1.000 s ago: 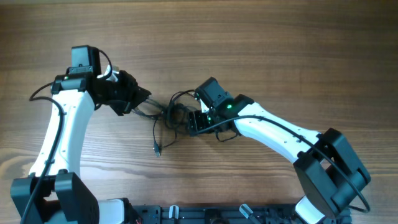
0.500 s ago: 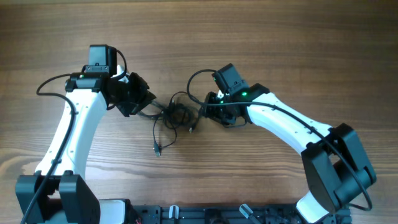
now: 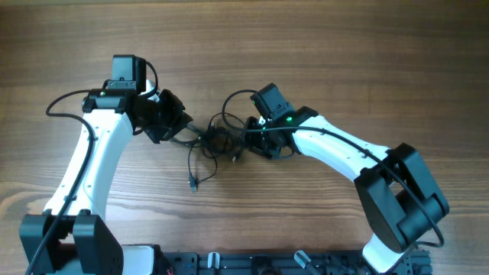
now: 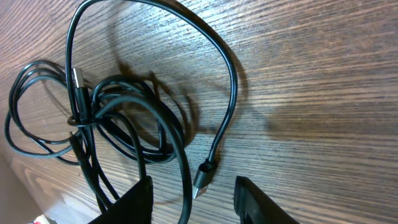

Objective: Untangle cables
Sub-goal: 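Lift the cable with the right gripper up and away from the left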

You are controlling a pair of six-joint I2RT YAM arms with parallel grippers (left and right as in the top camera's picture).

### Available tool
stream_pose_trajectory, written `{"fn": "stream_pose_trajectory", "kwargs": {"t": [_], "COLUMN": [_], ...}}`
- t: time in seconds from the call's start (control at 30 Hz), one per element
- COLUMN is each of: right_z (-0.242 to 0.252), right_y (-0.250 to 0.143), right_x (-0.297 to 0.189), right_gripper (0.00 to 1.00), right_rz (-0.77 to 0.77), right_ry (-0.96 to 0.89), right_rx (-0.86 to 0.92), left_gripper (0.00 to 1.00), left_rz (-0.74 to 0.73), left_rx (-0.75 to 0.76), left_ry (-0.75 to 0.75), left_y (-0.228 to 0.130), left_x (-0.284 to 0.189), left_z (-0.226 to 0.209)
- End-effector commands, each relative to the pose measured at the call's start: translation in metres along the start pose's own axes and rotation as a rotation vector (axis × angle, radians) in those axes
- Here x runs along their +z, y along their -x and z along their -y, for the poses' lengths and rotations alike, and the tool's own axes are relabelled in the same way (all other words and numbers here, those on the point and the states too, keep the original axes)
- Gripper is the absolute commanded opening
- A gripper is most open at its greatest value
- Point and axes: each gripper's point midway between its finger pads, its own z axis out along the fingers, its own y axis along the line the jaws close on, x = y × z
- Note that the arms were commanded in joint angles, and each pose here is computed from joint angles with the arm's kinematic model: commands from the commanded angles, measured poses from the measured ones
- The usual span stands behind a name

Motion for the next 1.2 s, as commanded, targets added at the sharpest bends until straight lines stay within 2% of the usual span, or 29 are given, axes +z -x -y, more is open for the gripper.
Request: {"fn": "stream_pose_trajectory", "kwargs": {"t": [0.0,0.13,0.27,0.57,0.7,0.83,1.03,1.17], "right_z": [0.0,0.007,0.007,0.002,0.002,-0.001,-0.022,-0.041], "right_y": [0.003,0.003,0.005,-0.007,-0.007,-0.004,0.011,0.027], "right_x": [0.003,0.006,0.007,0.022,0.023,0.02,-0.035,-0.095], "right_gripper": [0.38,0.36,0.26,0.26,0.07,0.04,0.04,0.05], "right_rz": [0.013,0.023,0.041,0.023,0.022,0.024,0.071,0.217], "right_ry": [-0.015,-0.031,-0.035,-0.039,-0.038,-0.033,-0.011,-0.039], "right_rx": [0.012,0.013,0.003,-0.032,-0.033,-0.044,-0.14,-0.251], "left_gripper": [0.16,0.16,0.16,0.16,0.16,0.17,0.17,0.17], "left_rz": [0.007,0.008,0.008,0.007,0.007,0.007,0.007,0.007], "left_rx": [0.004,0.004,0.004,0.004,0.004,0.004,0.004,0.004], "left_ry": [0.011,0.01,0.01,0.011,0.011,0.011,0.011,0.011], "left_y": [0.001,0.001,0.001,0.001,0.001,0.001,0.001,0.001], "left_x": [0.001,0.001,0.001,0.001,0.001,0.001,0.001,0.001], "left_z": [-0.001,-0.001,-0.001,-0.001,-0.001,-0.001,-0.001,-0.001]}}
